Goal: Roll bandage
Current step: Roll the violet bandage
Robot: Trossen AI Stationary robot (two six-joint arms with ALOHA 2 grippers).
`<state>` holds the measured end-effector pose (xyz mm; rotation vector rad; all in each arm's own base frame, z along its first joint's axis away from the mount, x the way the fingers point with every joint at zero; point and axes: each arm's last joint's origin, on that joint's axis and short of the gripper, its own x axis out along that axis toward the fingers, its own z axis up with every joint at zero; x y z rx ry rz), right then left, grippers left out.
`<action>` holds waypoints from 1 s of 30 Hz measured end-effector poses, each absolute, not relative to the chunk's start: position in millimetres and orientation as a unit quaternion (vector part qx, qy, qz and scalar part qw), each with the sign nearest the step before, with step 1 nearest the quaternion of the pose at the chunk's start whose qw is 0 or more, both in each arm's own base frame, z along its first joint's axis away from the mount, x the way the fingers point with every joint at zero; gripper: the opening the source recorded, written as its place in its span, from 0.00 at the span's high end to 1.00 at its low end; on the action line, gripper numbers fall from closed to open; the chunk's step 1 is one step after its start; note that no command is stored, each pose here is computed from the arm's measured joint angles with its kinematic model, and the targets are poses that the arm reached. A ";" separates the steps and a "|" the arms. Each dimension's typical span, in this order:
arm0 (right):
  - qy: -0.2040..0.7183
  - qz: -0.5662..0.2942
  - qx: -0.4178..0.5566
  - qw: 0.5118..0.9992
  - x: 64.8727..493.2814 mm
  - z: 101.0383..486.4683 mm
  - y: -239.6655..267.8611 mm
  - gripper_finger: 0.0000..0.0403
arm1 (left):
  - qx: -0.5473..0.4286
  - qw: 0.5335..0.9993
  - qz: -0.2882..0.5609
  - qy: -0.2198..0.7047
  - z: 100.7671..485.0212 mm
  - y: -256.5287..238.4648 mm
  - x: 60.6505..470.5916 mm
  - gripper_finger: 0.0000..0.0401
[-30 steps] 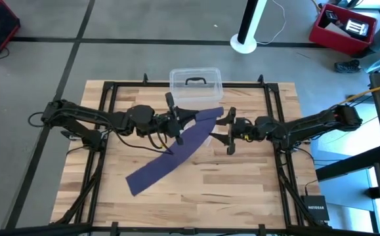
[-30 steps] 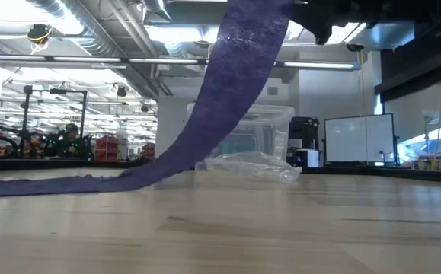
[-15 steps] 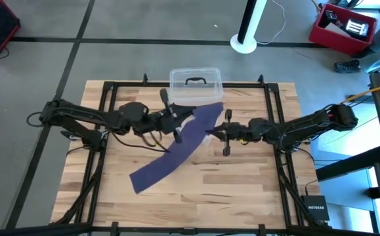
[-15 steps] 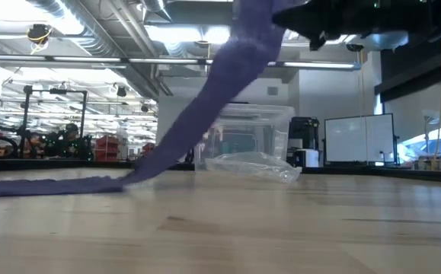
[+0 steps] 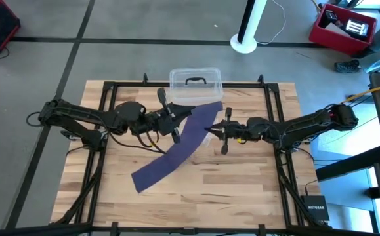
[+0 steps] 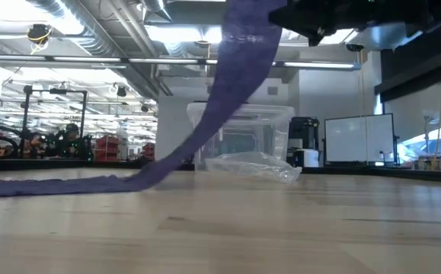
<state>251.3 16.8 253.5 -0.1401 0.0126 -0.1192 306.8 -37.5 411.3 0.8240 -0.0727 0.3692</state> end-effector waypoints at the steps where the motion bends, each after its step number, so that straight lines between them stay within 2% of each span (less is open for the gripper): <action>1: 0.009 -0.058 -0.067 0.996 251.4 258.3 16.9 0.86 | 0.400 0.898 0.178 -0.036 412.1 -37.9 305.7 0.98; 4: 0.030 -0.052 -0.068 0.996 248.6 276.5 16.9 0.73 | 0.394 0.901 0.179 -0.041 415.5 -37.6 301.6 0.98; 8: 0.140 -0.047 -0.070 0.987 230.8 293.2 15.3 0.57 | 0.398 0.897 0.184 -0.052 421.8 -38.0 295.6 0.98; 13: 0.220 -0.055 -0.031 0.974 205.7 305.5 13.0 0.44 | 0.391 0.895 0.199 -0.081 443.7 -37.0 290.3 0.98; 16: 0.213 -0.054 -0.022 0.975 201.4 292.6 12.8 0.42 | 0.396 0.889 0.208 -0.093 455.0 -36.3 287.0 0.97; 20: 0.140 -0.040 0.013 0.989 209.3 258.7 14.4 0.44 | 0.402 0.885 0.217 -0.086 457.6 -34.5 286.6 0.97; 22: 0.079 -0.024 0.042 0.996 217.1 244.4 16.1 0.46 | 0.408 0.883 0.222 -0.069 455.5 -31.6 287.5 0.97; 25: 0.040 0.005 0.084 0.996 226.3 228.7 18.7 0.47 | 0.412 0.880 0.234 -0.035 450.7 -23.6 289.6 0.97; 30: 0.052 -0.011 0.120 0.991 247.7 214.7 19.9 0.49 | 0.408 0.880 0.244 -0.007 446.0 -11.0 291.8 0.97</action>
